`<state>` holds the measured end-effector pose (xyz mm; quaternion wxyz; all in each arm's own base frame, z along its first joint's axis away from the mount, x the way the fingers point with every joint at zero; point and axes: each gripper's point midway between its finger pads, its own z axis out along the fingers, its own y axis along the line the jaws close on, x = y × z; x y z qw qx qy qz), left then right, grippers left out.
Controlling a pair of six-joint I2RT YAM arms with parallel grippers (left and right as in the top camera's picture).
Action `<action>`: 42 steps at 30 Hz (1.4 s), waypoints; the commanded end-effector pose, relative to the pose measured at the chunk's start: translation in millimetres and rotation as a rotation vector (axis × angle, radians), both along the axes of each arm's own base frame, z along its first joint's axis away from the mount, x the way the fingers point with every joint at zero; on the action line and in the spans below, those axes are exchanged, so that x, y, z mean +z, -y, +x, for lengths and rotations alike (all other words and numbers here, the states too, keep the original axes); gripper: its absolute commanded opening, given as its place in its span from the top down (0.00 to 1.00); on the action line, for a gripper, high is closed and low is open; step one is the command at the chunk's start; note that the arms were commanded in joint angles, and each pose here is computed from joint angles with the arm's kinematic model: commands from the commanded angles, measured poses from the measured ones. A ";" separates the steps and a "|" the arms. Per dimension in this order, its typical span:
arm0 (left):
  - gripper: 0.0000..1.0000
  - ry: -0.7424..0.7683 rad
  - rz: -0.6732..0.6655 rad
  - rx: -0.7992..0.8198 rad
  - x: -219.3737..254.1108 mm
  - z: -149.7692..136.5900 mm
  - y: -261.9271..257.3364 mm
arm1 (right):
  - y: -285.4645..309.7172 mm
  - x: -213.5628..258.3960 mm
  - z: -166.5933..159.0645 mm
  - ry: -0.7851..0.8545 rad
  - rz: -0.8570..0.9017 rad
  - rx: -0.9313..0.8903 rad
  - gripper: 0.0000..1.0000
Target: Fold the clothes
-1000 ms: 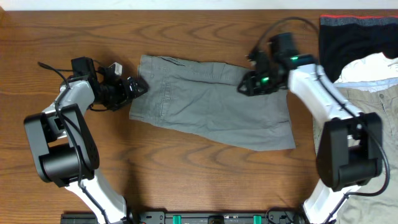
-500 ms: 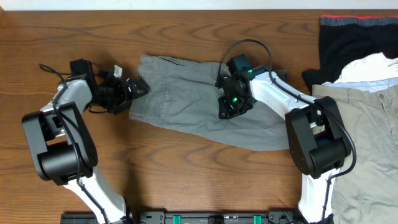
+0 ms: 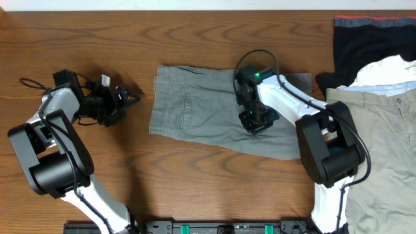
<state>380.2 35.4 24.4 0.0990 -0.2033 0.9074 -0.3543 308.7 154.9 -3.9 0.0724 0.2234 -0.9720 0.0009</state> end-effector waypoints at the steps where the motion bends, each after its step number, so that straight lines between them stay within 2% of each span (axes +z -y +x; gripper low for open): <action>1: 0.08 -0.045 0.059 -0.026 -18.5 -7.9 -0.8 | -23.2 9.9 7.9 0.045 0.168 0.110 0.79; 5: 0.07 -0.034 0.064 -0.058 -18.4 -5.6 9.3 | -72.7 62.8 19.2 0.152 0.476 0.166 0.78; 8: 0.07 -0.025 0.069 -0.091 -18.4 -3.4 20.5 | -96.4 93.9 33.5 0.222 0.620 0.090 0.68; 12: 0.05 -0.014 0.076 -0.119 -18.5 -0.8 30.3 | -114.3 97.4 55.5 0.261 0.679 -0.062 0.75; 13: 0.00 -0.011 0.078 -0.121 -18.5 -0.3 31.0 | -116.9 93.3 59.2 0.258 0.681 -0.092 0.75; 18: 0.02 -0.014 0.076 -0.119 -18.5 -0.4 31.6 | -134.2 53.8 65.3 0.152 0.692 -0.289 0.77; 23: 0.02 -0.025 0.070 -0.119 -18.5 -1.9 34.0 | -150.3 10.0 49.1 -0.023 0.674 -0.452 0.86; 27: 0.02 -0.027 0.071 -0.134 -18.7 -2.4 39.5 | -148.6 -7.0 26.7 -0.106 0.595 -0.486 0.89; 33: 0.02 -0.029 0.098 -0.164 -21.3 -2.2 47.9 | -124.8 -18.7 -27.9 -0.255 0.370 -0.517 0.90; 39: 0.02 -0.064 0.184 -0.201 -30.7 -7.1 51.6 | -124.9 -15.9 -34.3 -0.287 0.378 -0.501 0.90; 42: 0.02 -0.149 0.209 -0.219 -35.6 -25.2 52.7 | -125.2 -15.9 -33.3 -0.285 0.382 -0.501 0.89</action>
